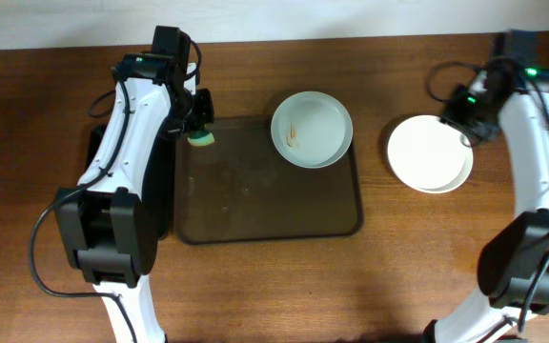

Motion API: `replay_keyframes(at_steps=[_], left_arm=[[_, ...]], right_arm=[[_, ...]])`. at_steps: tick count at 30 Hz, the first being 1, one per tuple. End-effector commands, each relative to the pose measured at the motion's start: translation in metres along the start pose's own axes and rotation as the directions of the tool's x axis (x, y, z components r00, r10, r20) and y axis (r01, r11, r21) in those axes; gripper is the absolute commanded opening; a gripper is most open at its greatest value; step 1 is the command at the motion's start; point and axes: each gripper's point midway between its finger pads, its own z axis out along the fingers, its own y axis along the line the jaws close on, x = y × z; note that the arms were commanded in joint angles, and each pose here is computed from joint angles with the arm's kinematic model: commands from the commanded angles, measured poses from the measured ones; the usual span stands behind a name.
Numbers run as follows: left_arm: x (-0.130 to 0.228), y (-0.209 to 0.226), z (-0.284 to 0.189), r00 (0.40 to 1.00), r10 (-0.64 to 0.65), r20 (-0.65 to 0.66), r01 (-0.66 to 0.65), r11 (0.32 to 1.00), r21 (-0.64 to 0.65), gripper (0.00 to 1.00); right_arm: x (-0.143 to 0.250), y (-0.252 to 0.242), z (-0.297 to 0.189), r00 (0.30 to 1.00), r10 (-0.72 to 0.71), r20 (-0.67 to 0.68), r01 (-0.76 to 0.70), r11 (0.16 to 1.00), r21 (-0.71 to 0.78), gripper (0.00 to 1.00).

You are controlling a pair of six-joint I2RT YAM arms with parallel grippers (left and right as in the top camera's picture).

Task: Clean dirty plates on tray and stack at the side
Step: 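Grip the pale blue plate rim with the right gripper and tilt it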

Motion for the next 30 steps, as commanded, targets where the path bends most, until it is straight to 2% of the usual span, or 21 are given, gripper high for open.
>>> replay_keyframes(at_steps=[1, 6, 10, 11, 12, 17, 23, 25, 28, 30], left_arm=[[-0.003, -0.004, 0.000, 1.000, 0.011, 0.005, -0.011, 1.000, 0.013, 0.00], [-0.003, -0.003, 0.000, 1.000, 0.011, 0.006, -0.011, 1.000, 0.013, 0.00], [-0.003, -0.004, 0.000, 1.000, 0.011, 0.005, -0.011, 1.000, 0.013, 0.00], [-0.003, -0.003, 0.000, 1.000, 0.011, 0.004, -0.011, 1.000, 0.013, 0.01], [-0.002, -0.003, 0.000, 1.000, 0.011, 0.003, -0.011, 1.000, 0.012, 0.00], [-0.001, -0.005, 0.000, 1.000, 0.014, 0.000, -0.014, 1.000, 0.013, 0.00], [0.001, -0.011, 0.000, 1.000, 0.027, -0.002, -0.027, 1.000, 0.016, 0.01], [0.001, -0.011, 0.000, 1.000, 0.028, -0.001, -0.028, 0.999, 0.016, 0.00], [0.001, -0.011, 0.000, 1.000, 0.028, -0.001, -0.028, 0.999, 0.016, 0.00], [0.001, -0.011, 0.000, 1.000, 0.027, -0.001, -0.027, 1.000, 0.016, 0.00]], right_arm=[[0.022, 0.079, 0.007, 0.985, -0.175, -0.007, 0.172, 0.974, -0.146, 0.52], [0.068, 0.131, 0.065, 0.940, -0.329, -0.092, 0.318, 0.942, -0.110, 0.52], [0.095, 0.133, 0.105, 0.912, -0.371, -0.176, 0.368, 0.929, -0.052, 0.48], [0.101, 0.132, 0.113, 0.906, -0.372, -0.199, 0.370, 0.928, -0.050, 0.44], [0.105, 0.131, 0.117, 0.902, -0.375, -0.212, 0.374, 0.926, -0.047, 0.39], [0.112, 0.130, 0.125, 0.901, -0.375, -0.220, 0.375, 0.926, -0.043, 0.32], [0.117, 0.128, 0.139, 0.899, -0.364, -0.243, 0.367, 0.930, -0.034, 0.30], [0.124, 0.129, 0.144, 0.893, -0.368, -0.258, 0.372, 0.928, -0.032, 0.24], [0.147, 0.140, 0.141, 0.869, -0.391, -0.302, 0.397, 0.917, -0.046, 0.04], [0.178, 0.141, 0.131, 0.846, -0.364, -0.390, 0.385, 0.922, -0.025, 0.04]])
